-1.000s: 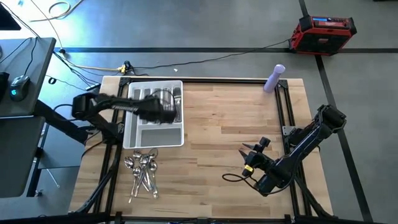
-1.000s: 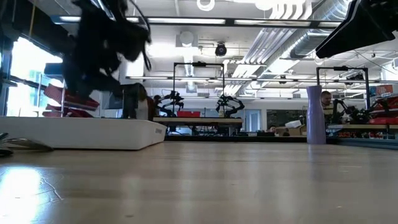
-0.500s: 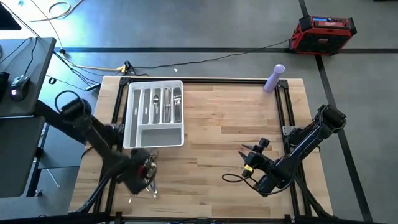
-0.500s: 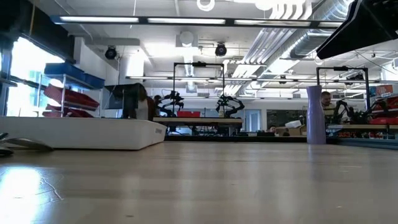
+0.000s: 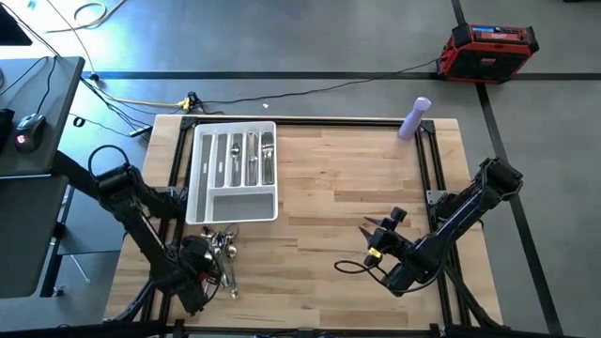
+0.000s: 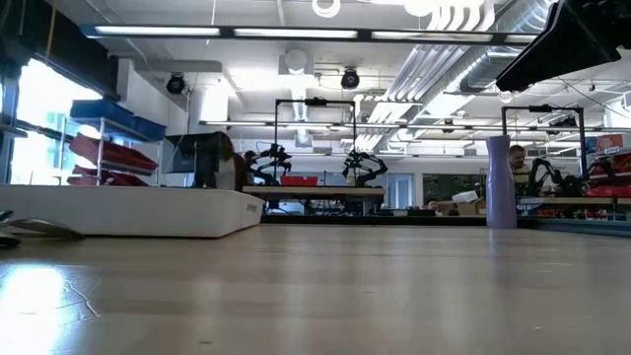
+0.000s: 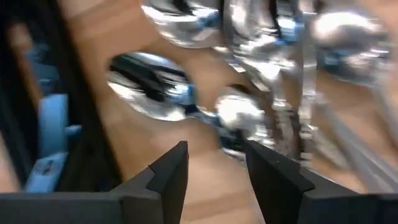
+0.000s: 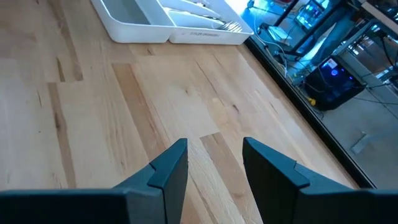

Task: Sort silverware
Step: Put the spoon in the silverware tray

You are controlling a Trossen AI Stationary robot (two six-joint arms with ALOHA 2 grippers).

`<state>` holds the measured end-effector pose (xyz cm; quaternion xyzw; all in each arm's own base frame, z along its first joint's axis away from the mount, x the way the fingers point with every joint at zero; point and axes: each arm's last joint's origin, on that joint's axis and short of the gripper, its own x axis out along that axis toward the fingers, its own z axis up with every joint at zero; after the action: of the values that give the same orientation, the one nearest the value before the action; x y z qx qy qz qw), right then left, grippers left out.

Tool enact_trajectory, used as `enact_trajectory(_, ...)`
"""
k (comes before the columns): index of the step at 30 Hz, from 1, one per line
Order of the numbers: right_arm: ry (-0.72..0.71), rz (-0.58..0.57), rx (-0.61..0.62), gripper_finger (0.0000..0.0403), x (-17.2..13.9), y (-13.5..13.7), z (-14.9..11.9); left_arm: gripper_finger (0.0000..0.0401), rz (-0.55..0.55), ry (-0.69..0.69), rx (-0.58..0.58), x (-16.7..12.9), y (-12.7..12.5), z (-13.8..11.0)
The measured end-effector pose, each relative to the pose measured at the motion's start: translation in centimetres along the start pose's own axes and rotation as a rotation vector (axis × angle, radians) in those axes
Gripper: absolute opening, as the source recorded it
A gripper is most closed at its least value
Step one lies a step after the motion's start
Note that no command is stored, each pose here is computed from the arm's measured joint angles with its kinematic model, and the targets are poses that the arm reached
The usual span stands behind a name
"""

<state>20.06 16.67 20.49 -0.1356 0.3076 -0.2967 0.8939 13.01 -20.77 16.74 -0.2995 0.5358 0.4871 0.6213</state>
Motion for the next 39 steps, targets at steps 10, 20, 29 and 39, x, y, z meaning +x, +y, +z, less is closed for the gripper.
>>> enact_trajectory(10, -0.002, 0.001, -0.015, 0.0138, 0.0, 0.0, 0.0, 0.0132, 0.103, 0.093, -0.032, 3.8, 0.9, 1.7)
enact_trajectory(20, -0.008, 0.001, -0.017, 0.0138, 0.0, 0.1, 0.1, 0.0131, 0.074, 0.016, 0.123, 4.8, 0.6, 3.4)
enact_trajectory(29, -0.011, 0.004, -0.008, 0.0138, 0.0, 0.1, 0.1, 0.0131, -0.092, -0.135, 0.056, 2.7, -1.0, 3.4)
enact_trajectory(39, -0.012, 0.006, -0.005, 0.0138, 0.0, 0.2, 0.1, 0.0131, -0.199, -0.161, -0.037, 1.0, -1.8, 3.0)
